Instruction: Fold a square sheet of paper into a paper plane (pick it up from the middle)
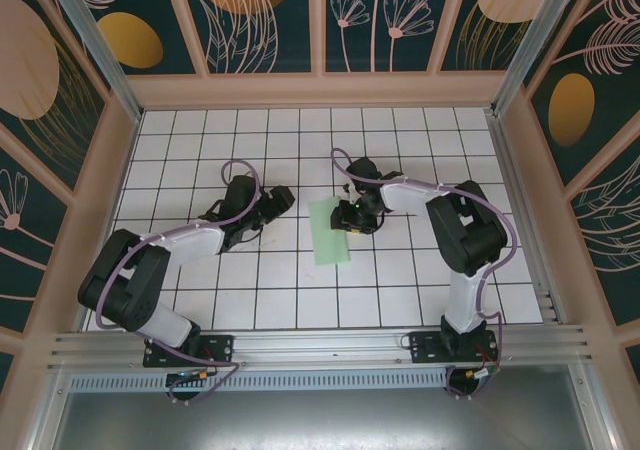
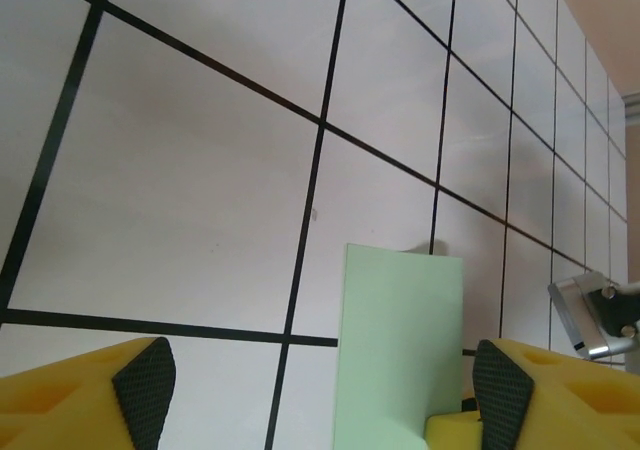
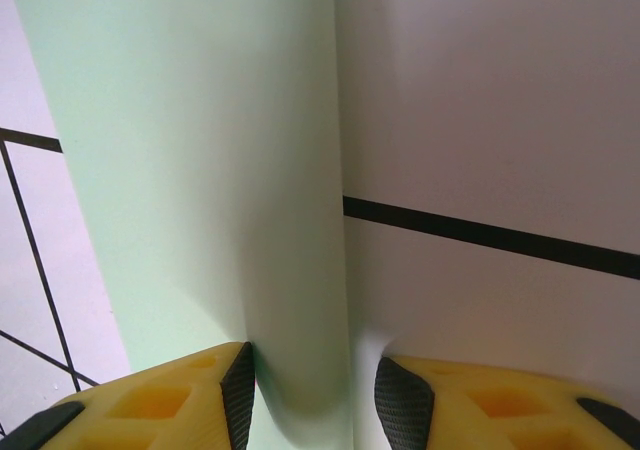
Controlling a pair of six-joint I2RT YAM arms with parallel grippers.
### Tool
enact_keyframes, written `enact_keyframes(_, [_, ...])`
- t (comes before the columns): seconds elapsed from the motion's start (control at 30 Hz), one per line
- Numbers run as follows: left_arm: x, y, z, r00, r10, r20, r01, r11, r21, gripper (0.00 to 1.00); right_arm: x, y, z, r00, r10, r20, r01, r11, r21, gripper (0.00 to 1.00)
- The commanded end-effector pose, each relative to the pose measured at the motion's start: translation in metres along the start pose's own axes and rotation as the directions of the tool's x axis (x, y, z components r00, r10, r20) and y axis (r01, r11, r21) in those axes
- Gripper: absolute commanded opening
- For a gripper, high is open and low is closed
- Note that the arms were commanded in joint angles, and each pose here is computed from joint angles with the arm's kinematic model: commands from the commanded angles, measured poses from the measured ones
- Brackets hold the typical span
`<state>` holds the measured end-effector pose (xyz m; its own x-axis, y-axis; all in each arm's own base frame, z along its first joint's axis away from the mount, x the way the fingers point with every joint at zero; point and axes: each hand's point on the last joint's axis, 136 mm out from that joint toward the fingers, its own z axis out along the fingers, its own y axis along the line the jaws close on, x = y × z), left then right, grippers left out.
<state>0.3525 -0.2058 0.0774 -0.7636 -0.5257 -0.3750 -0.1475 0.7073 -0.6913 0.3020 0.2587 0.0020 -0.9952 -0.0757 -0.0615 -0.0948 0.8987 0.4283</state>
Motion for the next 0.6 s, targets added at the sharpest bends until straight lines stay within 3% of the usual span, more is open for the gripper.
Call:
enact_keyframes(0.0, [0.004, -0.008, 0.006, 0.998, 0.057, -0.034, -0.055, 0.997, 0.049, 0.77, 0.047, -0.109, 0.093, 0.991, 0.008, -0.130, 0.035, 0.947, 0.319, 0.46])
enact_keyframes(0.23, [0.022, -0.025, 0.015, 0.992, 0.076, -0.101, -0.062, 0.989, 0.137, 0.66, 0.049, -0.111, 0.096, 0.991, 0.015, -0.136, 0.031, 0.945, 0.325, 0.47])
enact_keyframes(0.57, [0.063, -0.045, 0.044, 0.965, 0.126, -0.230, -0.082, 0.978, 0.191, 0.37, 0.052, -0.113, 0.100, 0.989, 0.018, -0.150, 0.032, 0.945, 0.326, 0.47])
